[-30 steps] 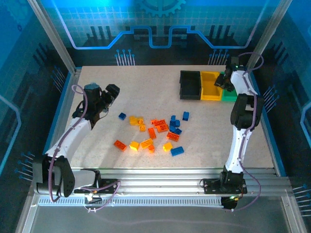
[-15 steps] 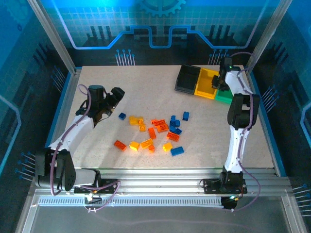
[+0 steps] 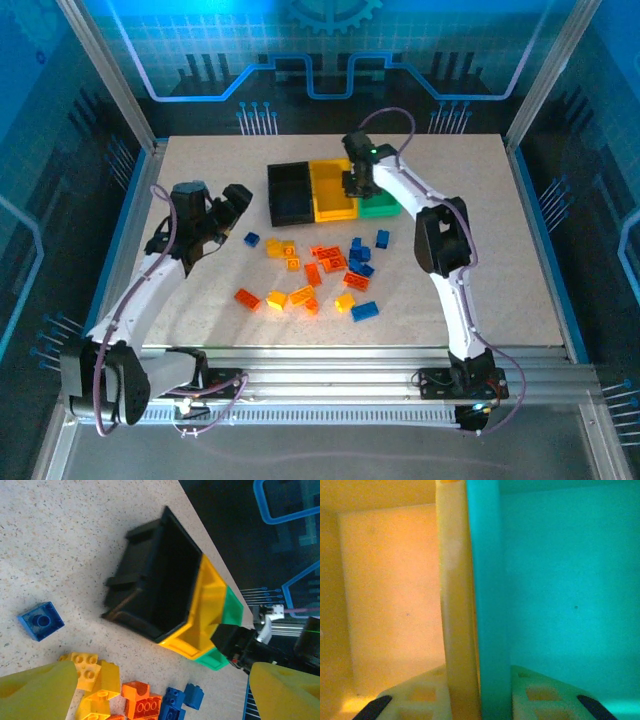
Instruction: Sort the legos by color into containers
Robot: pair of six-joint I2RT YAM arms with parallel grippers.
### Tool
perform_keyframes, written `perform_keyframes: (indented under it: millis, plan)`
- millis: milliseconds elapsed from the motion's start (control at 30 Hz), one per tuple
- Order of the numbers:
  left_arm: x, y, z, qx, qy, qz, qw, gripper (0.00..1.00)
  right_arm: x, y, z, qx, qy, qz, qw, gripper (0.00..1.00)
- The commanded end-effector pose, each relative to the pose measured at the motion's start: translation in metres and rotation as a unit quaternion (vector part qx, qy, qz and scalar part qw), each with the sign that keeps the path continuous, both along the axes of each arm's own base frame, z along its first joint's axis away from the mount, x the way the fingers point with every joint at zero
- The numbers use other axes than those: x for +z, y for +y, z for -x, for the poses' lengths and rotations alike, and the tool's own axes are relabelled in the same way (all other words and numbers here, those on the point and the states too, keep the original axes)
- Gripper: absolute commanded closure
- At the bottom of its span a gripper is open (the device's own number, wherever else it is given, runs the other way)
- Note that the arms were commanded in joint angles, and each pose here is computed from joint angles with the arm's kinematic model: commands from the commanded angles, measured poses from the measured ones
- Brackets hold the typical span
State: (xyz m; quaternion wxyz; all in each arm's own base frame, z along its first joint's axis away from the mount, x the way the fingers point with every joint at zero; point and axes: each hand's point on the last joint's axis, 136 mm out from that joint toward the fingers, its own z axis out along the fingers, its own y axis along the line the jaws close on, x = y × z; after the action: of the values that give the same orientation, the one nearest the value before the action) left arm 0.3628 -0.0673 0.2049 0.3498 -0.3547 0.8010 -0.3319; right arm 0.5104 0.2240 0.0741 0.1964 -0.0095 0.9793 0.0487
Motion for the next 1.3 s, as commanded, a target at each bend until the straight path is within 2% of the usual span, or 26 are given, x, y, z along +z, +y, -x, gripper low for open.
perform_keyframes:
  millis: [0,100,300,1000,1033,1133,1167,1267]
  plan:
    - [-0.011,-0.003,0.014,-0.005,0.022,0.003,1.0,0.1,-0.022,0.001,0.018,-0.024,0.044,0.02,0.999,1.0]
    - [-0.014,-0.003,0.018,-0.006,0.027,0.003,1.0,0.09,-0.026,0.004,0.035,-0.034,0.053,0.043,0.997,1.0]
    - [-0.02,-0.005,0.018,-0.007,0.032,0.011,0.999,0.09,-0.02,0.002,0.059,-0.061,0.037,0.041,0.997,1.0]
    - [-0.025,-0.009,0.014,-0.017,0.042,0.01,0.999,0.08,-0.013,0.004,0.074,-0.027,0.036,0.037,0.998,1.0]
    - [-0.025,-0.008,0.014,-0.017,0.043,0.01,0.999,0.08,-0.013,0.004,0.074,-0.026,0.037,0.035,0.998,0.98]
    - [-0.025,-0.009,0.013,-0.018,0.041,0.011,0.999,0.07,-0.005,0.008,0.07,-0.023,0.024,0.025,0.999,0.81]
    - [-0.025,-0.009,0.013,-0.019,0.042,0.01,0.999,0.02,0.0,0.009,0.067,-0.022,0.014,0.02,0.999,0.74]
    - [-0.023,-0.01,0.013,-0.021,0.04,0.011,0.999,0.01,0.024,0.014,0.058,-0.016,-0.018,0.006,1.0,0.57]
